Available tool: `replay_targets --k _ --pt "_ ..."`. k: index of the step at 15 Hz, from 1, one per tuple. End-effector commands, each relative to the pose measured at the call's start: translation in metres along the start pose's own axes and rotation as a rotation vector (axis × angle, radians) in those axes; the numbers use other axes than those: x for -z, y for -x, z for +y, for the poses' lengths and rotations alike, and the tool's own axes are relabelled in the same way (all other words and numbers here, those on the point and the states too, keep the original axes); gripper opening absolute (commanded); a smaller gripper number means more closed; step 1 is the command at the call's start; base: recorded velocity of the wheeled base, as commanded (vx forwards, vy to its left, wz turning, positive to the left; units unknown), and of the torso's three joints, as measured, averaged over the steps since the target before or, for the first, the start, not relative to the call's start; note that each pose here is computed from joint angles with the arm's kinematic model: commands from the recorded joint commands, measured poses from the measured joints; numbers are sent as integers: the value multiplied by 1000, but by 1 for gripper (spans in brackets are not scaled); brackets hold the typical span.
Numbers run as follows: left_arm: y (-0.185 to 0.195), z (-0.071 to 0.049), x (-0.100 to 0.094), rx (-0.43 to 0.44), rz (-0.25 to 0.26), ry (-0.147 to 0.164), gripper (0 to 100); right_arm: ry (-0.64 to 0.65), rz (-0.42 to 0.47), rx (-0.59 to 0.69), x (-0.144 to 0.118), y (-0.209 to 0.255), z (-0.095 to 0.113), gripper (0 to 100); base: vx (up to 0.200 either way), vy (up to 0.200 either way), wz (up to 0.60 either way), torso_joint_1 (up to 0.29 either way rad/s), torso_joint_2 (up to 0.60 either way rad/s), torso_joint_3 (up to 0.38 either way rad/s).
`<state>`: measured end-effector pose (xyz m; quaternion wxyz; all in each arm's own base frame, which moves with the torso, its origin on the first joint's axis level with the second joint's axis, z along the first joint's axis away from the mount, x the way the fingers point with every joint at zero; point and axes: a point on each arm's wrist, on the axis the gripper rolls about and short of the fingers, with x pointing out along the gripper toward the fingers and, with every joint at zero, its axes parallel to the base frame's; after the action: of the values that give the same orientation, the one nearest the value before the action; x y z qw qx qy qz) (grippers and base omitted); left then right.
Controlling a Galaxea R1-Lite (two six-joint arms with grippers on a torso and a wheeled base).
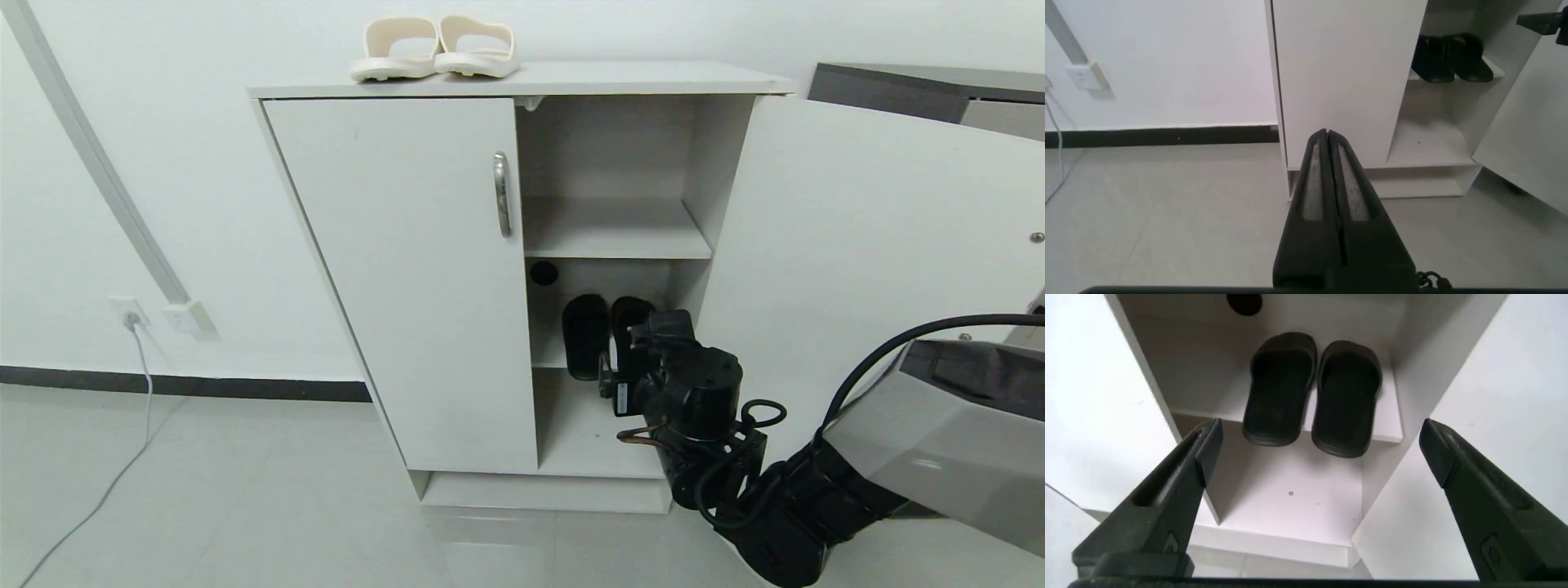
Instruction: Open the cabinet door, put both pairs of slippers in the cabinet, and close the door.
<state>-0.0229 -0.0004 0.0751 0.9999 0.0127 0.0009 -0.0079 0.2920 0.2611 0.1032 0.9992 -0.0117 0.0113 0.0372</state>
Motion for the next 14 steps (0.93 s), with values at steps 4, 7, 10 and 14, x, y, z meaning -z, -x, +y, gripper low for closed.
replay_targets --k 4,7,10,14 --pt "0 0 0 0 1 13 0 8 10 -4 0 6 -3 100 0 0 0 0 0 0" --pt "0 0 0 0 1 13 0 1 1 -4 -1 7 -4 100 0 0 0 0 0 0" --pt "0 0 0 0 1 13 0 3 4 -4 0 7 -4 100 0 200 0 1 4 1" --pt "0 0 0 0 1 13 0 5 6 -5 1 8 -4 100 0 200 0 7 0 8"
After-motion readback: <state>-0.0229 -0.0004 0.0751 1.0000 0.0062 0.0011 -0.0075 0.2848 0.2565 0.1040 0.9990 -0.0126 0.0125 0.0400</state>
